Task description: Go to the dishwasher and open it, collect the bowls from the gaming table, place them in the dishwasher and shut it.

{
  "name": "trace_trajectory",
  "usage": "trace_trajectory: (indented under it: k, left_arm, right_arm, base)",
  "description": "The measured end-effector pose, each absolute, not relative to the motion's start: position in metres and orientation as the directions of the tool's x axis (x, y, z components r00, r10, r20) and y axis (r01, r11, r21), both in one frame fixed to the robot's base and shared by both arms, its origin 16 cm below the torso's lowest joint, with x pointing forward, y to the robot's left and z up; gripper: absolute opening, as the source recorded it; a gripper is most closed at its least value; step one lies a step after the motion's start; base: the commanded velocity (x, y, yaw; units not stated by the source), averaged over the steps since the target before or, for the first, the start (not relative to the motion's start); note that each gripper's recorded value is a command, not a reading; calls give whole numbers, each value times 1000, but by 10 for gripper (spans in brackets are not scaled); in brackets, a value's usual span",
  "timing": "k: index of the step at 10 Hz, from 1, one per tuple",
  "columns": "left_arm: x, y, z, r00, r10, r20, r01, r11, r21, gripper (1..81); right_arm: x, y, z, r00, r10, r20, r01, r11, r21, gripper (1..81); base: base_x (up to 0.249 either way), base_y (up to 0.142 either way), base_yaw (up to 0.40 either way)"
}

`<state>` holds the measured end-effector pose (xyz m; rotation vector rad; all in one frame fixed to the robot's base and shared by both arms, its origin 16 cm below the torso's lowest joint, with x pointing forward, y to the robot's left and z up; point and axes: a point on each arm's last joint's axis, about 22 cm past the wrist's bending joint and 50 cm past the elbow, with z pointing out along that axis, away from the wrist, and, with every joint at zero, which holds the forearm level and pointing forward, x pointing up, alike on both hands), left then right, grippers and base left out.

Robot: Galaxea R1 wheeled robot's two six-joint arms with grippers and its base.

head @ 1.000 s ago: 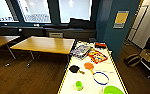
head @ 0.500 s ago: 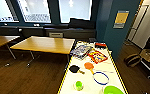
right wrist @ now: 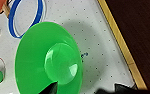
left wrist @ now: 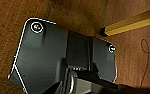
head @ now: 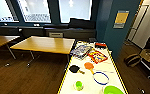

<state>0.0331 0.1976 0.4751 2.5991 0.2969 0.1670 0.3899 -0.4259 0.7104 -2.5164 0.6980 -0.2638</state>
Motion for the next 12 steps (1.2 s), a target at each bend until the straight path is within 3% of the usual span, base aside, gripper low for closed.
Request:
trace_trajectory:
  k: [9, 10, 11, 12]
  left_arm:
    - [32, 199, 472, 969, 239, 62, 178, -849, 497, 811]
    - [32, 202, 469, 969, 237, 64, 177, -854, 489, 811]
    - [31, 204, 467, 970, 235, 63, 177, -859, 481, 811]
    - [31, 203, 466, 969, 237, 65, 178, -859, 480, 811]
  right_arm:
    - [395, -374, 656, 858, -514, -6, -440, -729, -524, 811]
    - [385, -373, 647, 858, -514, -24, -451, -730, -514, 10]
    - [384, -377, 643, 829, -557, -40, -496, -701, -512, 10]
    - [387, -379, 643, 842, -540, -19, -473, -719, -510, 10]
  base:
    - [0, 0, 0]
    - [0, 0, 0]
    - [0, 0, 0]
    - [0, 0, 0]
